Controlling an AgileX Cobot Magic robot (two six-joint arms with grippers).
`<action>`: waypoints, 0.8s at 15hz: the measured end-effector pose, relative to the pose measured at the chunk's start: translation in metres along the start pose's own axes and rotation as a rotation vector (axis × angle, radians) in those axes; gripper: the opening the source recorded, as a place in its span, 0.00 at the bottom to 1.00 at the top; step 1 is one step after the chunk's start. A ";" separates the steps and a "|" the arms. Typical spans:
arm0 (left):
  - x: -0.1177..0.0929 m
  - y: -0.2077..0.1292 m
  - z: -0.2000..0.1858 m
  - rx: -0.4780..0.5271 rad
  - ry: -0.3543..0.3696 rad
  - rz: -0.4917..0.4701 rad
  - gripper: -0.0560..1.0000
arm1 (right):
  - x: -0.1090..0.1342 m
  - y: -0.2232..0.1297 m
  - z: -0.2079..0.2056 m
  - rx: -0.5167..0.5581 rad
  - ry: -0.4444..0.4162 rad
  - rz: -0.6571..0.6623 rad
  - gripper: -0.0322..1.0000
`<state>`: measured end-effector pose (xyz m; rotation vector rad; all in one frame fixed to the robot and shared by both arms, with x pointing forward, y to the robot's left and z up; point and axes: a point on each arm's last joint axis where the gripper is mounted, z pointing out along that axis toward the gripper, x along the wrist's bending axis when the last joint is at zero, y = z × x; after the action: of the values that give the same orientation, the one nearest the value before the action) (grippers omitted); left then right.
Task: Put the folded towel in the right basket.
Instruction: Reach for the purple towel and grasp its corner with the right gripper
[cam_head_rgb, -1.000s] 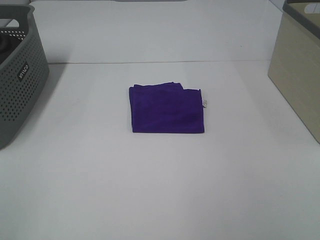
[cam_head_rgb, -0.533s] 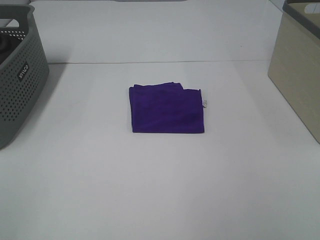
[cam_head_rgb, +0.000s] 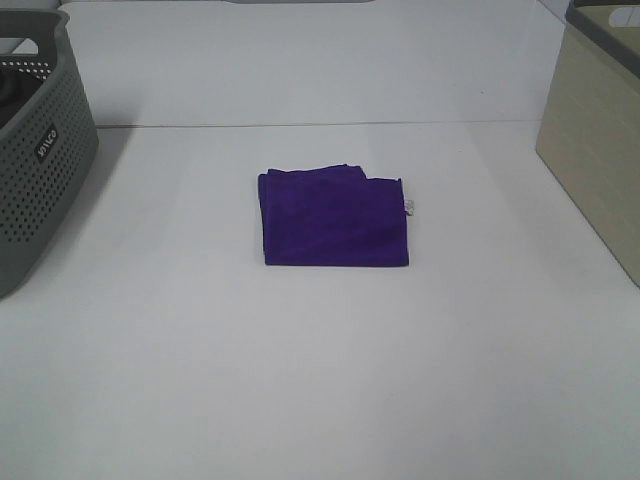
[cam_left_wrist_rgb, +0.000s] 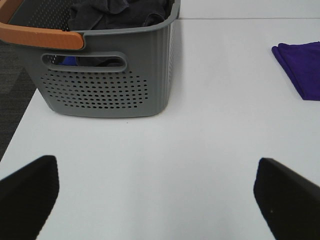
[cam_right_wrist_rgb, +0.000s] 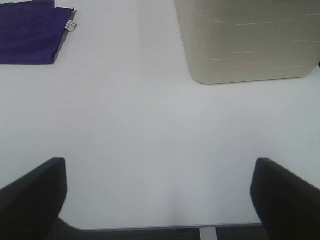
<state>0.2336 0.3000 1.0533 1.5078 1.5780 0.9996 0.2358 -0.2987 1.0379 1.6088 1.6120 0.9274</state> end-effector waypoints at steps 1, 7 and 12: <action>0.000 0.000 0.000 0.000 0.000 0.000 0.99 | 0.000 0.000 0.000 0.000 0.000 0.000 0.96; 0.000 0.000 0.000 0.000 0.000 0.000 0.99 | 0.000 0.000 0.000 0.000 0.000 0.000 0.96; 0.000 0.000 0.000 0.000 0.000 0.000 0.99 | 0.000 0.000 0.000 0.000 0.000 0.000 0.96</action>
<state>0.2336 0.3000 1.0533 1.5078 1.5780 0.9996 0.2358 -0.2987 1.0379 1.6088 1.6120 0.9274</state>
